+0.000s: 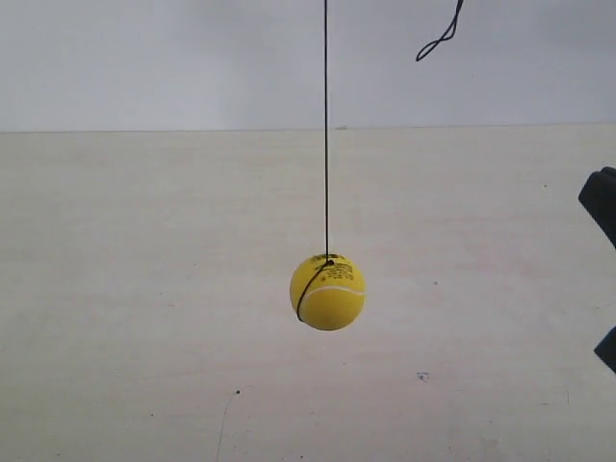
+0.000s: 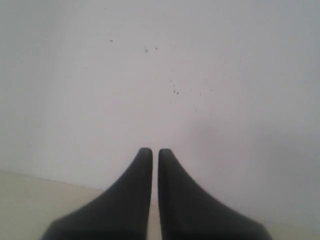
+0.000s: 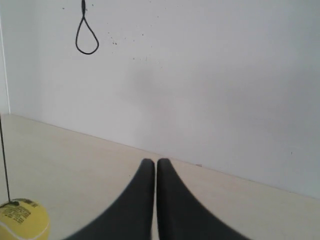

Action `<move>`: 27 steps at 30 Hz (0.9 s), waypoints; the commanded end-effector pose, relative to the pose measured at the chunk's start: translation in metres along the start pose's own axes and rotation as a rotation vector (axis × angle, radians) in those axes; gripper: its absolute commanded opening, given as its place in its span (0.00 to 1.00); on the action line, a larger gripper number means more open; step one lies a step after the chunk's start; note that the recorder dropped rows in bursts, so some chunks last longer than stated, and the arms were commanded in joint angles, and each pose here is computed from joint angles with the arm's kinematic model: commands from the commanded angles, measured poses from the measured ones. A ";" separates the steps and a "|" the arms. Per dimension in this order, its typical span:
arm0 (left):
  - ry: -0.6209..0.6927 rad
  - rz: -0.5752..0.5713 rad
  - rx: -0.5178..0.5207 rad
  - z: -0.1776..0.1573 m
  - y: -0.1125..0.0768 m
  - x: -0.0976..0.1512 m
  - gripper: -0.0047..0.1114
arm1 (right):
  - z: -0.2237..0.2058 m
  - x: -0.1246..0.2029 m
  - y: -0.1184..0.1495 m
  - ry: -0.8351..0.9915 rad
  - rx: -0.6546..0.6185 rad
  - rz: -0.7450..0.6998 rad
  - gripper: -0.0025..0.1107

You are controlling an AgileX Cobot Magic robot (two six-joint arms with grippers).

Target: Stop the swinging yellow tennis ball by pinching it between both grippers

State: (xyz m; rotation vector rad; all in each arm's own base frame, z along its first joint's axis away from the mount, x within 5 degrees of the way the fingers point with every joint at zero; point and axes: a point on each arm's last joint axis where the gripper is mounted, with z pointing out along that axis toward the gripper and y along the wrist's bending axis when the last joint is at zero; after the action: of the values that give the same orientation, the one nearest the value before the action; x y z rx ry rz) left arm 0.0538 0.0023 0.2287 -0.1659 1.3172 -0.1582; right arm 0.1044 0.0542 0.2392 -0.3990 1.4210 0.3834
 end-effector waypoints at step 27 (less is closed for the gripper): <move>0.450 0.147 -0.066 -0.010 0.009 0.040 0.08 | -0.001 0.001 0.000 0.004 -0.001 0.016 0.02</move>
State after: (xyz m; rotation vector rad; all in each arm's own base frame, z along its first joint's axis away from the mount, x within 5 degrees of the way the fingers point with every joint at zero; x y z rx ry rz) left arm 0.0546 0.0019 0.1877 -0.0856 1.7735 -0.0300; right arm 0.1045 0.0542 0.2389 -0.3919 1.4275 0.3908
